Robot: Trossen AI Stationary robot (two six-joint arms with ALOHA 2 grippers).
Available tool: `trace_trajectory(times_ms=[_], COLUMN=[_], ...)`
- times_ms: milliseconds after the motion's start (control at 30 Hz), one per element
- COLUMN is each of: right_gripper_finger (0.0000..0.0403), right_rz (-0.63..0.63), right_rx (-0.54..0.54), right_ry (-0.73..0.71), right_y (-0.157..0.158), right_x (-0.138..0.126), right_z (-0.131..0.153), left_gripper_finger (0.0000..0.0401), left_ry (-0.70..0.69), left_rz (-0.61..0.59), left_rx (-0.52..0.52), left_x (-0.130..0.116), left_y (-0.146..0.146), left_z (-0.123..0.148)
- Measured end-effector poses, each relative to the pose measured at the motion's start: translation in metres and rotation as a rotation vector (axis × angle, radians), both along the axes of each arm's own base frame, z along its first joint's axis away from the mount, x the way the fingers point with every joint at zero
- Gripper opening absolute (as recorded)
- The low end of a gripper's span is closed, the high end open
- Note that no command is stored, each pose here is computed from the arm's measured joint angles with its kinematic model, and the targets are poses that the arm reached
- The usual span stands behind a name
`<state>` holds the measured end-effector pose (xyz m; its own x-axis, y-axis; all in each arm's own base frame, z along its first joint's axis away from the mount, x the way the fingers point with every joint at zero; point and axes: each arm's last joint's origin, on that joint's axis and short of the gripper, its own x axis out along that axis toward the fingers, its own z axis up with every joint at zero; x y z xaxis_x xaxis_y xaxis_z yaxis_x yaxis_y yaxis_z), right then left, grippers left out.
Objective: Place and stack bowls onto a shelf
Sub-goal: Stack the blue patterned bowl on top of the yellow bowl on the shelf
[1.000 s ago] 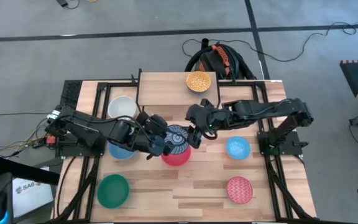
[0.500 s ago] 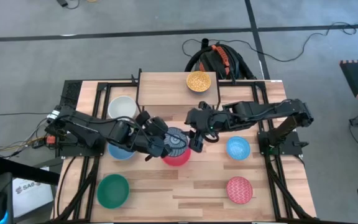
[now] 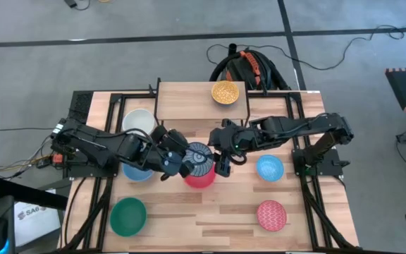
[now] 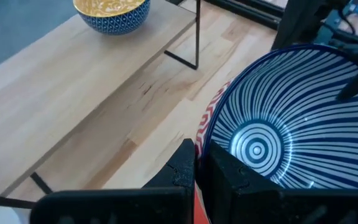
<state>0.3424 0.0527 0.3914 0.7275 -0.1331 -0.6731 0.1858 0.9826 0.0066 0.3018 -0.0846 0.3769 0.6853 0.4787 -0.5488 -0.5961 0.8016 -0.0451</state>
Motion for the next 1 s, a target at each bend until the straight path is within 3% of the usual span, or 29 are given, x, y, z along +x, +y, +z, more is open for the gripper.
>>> trace_trajectory(times_ms=[533, 767, 900, 1000], right_gripper_finger=[0.0128, 0.0123, 0.0123, 0.0123], right_rz=[-0.090, -0.131, -0.152, -0.136], right_rx=[0.038, 0.048, 0.062, 0.094], right_ry=[0.041, 0.044, 0.055, 0.070], right_y=[-0.015, -0.028, -0.038, -0.044], right_x=[-0.002, -0.001, 0.000, -0.001], right_z=[-0.003, -0.004, -0.005, -0.006], left_gripper_finger=[0.0001, 0.0001, 0.0001, 0.0001], left_ry=[-0.094, -0.130, -0.134, -0.096], left_rz=[0.037, 0.052, 0.033, -0.030], left_rx=[-0.062, -0.083, -0.051, 0.036], left_x=[0.005, 0.009, 0.013, 0.015], left_y=[-0.001, 0.005, 0.011, 0.012], left_z=[0.004, 0.006, 0.009, 0.010])
